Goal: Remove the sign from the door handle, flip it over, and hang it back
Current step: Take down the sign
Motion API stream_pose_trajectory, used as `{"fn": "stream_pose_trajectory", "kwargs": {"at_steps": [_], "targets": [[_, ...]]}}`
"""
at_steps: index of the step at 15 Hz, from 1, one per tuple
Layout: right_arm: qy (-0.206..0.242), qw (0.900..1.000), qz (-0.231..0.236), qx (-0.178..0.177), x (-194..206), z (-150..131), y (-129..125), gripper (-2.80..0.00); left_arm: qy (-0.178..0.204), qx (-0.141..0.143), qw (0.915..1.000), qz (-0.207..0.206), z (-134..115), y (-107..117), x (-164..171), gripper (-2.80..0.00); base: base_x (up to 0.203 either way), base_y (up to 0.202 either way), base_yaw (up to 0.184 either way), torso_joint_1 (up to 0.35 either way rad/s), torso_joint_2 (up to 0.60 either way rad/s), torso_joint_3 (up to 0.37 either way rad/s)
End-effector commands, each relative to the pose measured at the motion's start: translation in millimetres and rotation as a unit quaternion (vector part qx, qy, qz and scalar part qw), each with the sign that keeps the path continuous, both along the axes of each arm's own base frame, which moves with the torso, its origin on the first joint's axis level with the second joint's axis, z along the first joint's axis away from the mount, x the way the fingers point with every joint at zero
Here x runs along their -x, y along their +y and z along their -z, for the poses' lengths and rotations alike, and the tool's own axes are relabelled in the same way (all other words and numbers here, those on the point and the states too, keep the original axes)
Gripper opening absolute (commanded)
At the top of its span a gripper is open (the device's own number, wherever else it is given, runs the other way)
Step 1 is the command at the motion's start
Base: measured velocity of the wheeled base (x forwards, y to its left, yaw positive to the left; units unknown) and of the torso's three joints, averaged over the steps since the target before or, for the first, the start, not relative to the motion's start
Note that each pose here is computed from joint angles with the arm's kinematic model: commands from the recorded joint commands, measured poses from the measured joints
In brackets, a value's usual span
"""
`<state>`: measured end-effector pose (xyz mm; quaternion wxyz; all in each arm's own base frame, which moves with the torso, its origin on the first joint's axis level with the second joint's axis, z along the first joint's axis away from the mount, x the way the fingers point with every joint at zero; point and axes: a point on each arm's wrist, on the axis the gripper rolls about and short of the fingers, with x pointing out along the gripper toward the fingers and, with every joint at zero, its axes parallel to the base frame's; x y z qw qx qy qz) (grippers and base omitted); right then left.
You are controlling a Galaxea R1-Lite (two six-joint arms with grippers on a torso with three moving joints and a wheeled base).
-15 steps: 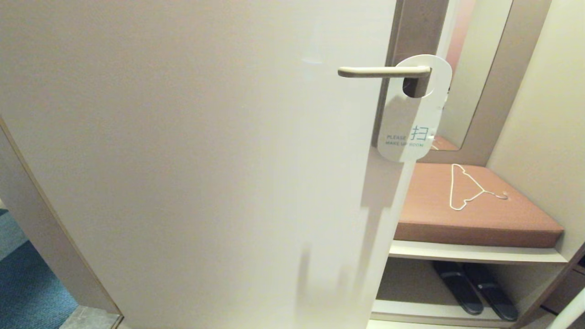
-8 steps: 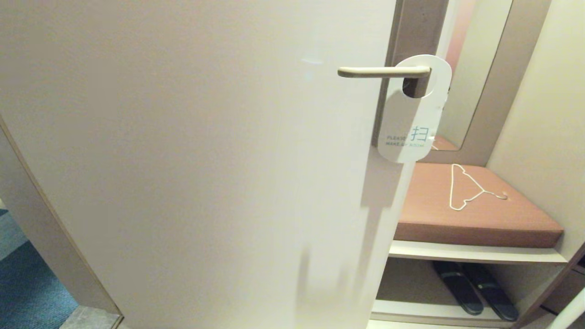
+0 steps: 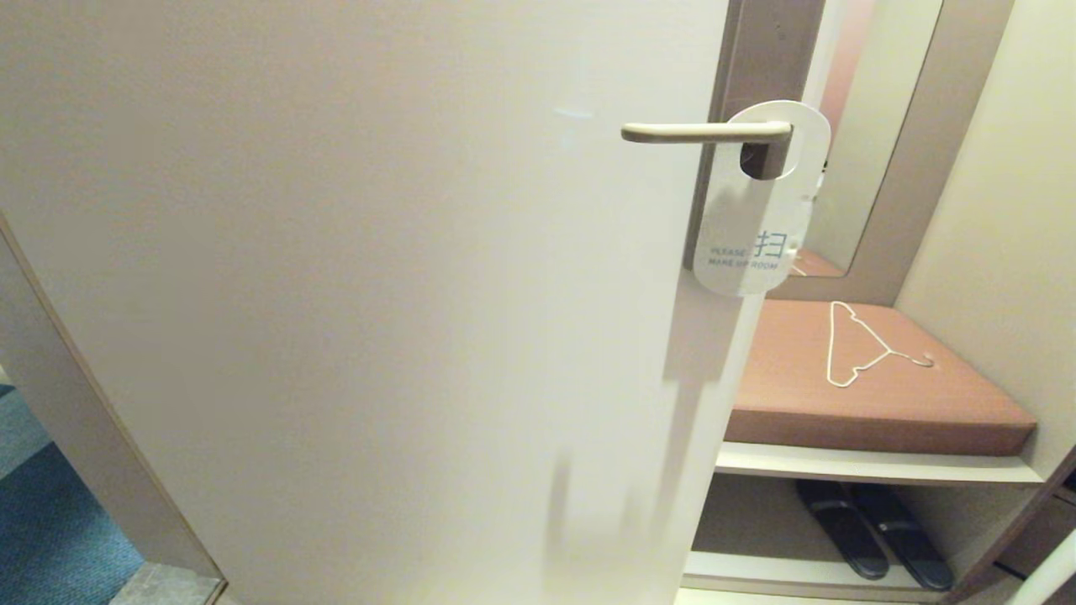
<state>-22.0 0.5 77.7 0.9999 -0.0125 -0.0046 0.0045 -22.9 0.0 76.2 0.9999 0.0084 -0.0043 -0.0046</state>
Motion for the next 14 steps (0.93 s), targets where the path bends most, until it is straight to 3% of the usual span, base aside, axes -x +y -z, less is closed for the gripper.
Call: {"fn": "stream_pose_trajectory", "kwargs": {"at_steps": [1,3,14], "targets": [[-0.006,1.0,0.01,-0.022,0.8,0.1,-0.4,-2.8,0.0,0.0,1.0,0.0,-0.1,0.0,-0.1,-2.8,0.0,0.0,0.0,0.0,0.0,0.0],[-0.009,0.999,0.018,-0.043,0.8,-0.4,-0.8,-2.8,0.0,0.0,1.0,0.0,-0.1,0.0,-0.1,-2.8,0.0,0.0,0.0,0.0,0.0,0.0],[-0.009,0.999,0.018,-0.042,0.8,-0.4,-0.8,-2.8,0.0,0.0,1.0,0.0,-0.1,0.0,-0.1,-2.8,0.0,0.0,0.0,0.0,0.0,0.0]]}}
